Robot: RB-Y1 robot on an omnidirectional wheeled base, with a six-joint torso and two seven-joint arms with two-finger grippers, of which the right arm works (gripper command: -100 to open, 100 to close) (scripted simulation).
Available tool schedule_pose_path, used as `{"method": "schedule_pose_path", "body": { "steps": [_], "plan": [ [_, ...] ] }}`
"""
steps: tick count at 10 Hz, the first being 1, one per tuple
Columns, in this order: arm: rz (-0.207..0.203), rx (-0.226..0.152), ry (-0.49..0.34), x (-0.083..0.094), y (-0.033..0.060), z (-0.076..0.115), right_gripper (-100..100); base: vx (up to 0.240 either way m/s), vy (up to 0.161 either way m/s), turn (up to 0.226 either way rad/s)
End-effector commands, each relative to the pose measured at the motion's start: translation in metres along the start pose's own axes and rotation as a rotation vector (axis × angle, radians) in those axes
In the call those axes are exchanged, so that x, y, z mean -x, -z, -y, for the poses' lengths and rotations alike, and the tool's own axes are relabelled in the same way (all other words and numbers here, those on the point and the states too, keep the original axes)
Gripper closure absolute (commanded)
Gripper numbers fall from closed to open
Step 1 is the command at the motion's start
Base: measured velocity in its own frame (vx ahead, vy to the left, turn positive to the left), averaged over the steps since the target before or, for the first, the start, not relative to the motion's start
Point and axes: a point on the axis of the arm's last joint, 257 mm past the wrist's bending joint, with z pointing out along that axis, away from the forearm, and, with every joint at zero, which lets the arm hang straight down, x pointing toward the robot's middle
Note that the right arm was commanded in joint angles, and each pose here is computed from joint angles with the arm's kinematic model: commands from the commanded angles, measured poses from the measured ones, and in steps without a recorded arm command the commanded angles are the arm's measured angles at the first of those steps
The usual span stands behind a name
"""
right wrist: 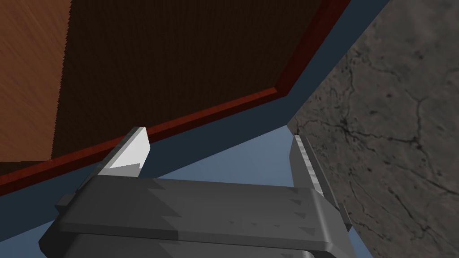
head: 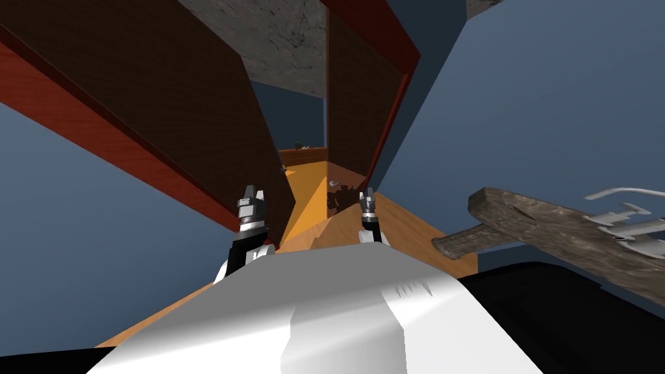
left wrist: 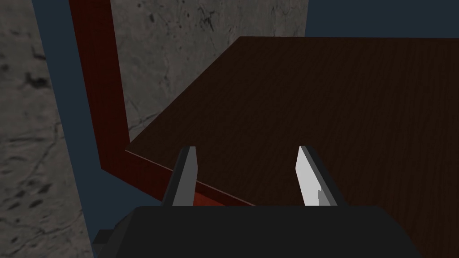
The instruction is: Push the door open
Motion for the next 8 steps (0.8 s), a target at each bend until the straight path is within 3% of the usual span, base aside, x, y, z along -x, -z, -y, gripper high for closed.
{"method": "schedule_pose_path", "body": {
  "steps": [1, 4, 5, 6, 7, 8],
  "plan": [
    [-0.016, -0.020, -0.001, -0.005, 0.0000, 0.014, -100, 0.057, -0.038, 0.031],
    [-0.045, -0.052, -0.004, -0.014, 0.0006, 0.038, -100, 0.052, -0.036, 0.030],
    [-0.043, -0.075, -0.004, -0.013, 0.0054, 0.048, -100, 0.062, -0.036, 0.017],
    [-0.060, -0.075, -0.005, -0.019, 0.0026, 0.052, -100, 0.065, -0.040, 0.023],
    [-0.057, -0.101, -0.005, -0.017, 0.0083, 0.063, -100, 0.054, -0.030, 0.024],
    [-0.074, -0.104, -0.006, -0.023, 0.0061, 0.069, -100, 0.056, -0.033, 0.028]
  ]
}}
